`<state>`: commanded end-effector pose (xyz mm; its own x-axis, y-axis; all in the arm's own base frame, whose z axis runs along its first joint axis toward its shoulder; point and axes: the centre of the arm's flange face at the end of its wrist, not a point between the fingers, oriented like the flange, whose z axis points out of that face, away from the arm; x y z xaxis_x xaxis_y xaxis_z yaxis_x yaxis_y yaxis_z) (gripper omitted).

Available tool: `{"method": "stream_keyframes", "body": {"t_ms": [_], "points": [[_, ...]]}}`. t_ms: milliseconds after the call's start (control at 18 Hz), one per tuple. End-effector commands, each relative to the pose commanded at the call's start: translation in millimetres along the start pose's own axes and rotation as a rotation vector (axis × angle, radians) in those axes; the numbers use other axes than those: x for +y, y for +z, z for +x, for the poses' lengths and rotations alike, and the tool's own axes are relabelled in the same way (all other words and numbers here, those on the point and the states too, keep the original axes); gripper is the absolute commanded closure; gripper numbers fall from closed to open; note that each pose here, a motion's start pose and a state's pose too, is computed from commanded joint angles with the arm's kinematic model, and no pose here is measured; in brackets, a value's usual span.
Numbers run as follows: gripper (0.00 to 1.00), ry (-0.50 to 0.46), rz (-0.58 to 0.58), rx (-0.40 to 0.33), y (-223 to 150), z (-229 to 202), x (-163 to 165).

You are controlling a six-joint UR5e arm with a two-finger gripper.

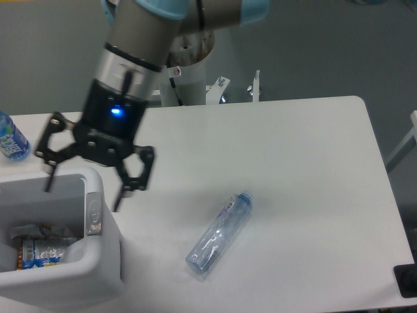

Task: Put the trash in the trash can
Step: 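Move the open gripper over the clear plastic water bottle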

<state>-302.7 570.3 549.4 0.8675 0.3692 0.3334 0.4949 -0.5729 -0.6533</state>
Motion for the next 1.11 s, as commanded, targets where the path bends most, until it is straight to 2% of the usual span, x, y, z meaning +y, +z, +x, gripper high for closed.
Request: {"method": "stream_keyframes", "body": {"t_ms": [167,556,667,889,1056,1111], "points": [[0.00,-0.002,-0.010,-0.031,3.1,-30.7,2.1],[0.00,0.360,-0.144,-0.030,40.4,-88.6,46.8],[0.00,0.441,-0.210,-0.054,50.1,-116.0,57.6],[0.00,0.595,-0.316,-0.021,93.2,-144.6,87.7],[0.00,0.694,-0.433,-0.010,132.9,-171.2,125.7],[0.00,0.718,-0.446,-0.001,141.8,-177.2,127.5]]}}
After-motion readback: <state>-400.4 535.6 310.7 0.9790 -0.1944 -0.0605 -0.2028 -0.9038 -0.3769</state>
